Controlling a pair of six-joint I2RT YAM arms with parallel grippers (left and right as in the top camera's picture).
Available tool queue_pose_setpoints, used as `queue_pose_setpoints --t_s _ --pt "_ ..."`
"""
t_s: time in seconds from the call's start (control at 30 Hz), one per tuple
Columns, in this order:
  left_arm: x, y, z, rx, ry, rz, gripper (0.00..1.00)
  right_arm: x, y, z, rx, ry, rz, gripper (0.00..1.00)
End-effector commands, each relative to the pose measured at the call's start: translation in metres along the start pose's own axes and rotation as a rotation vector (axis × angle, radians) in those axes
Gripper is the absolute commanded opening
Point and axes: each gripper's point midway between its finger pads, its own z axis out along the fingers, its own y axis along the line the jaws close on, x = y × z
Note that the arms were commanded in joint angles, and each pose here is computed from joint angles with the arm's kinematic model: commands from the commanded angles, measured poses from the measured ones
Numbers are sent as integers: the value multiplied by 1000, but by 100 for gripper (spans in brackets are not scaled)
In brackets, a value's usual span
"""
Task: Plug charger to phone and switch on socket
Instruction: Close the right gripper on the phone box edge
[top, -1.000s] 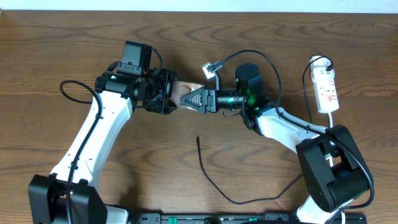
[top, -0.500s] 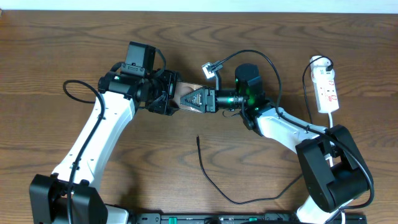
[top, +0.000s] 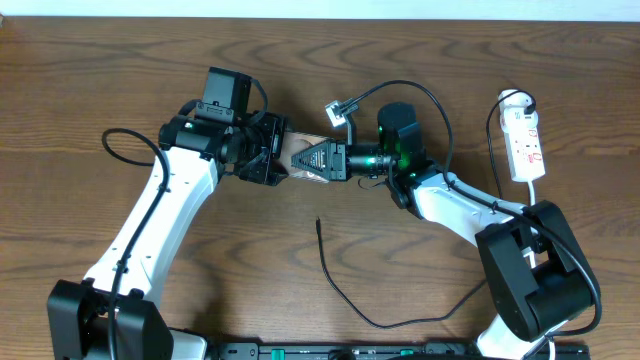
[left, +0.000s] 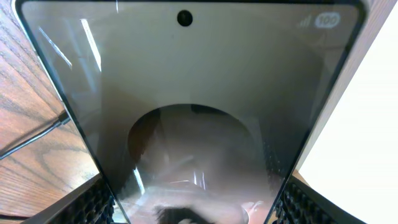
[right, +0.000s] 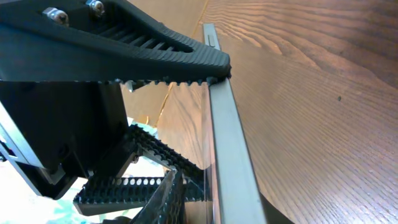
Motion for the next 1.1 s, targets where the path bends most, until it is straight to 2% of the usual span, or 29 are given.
queue_pose_setpoints --t_s 0.0,0.1,0.43,0.67,0.93,0.97,1.0,1.07 --pt "10 -5 -2 13 31 13 7 2 -2 4 10 8 -7 19" --pt "11 -5 -1 12 32 15 7 3 -7 4 31 6 11 15" --pt "15 -4 0 10 33 28 7 6 -4 8 25 15 8 11" --pt "15 -4 0 10 34 28 7 8 -2 10 22 21 6 1" --pt "15 -4 0 10 33 28 7 8 -2 10 22 21 5 1" --pt "15 -4 0 10 33 27 9 8 -3 10 22 21 5 1" --pt "15 -4 0 10 33 28 17 8 -3 9 23 20 6 1" --pt "14 -4 0 10 24 28 49 8 -3 9 23 19 6 1"
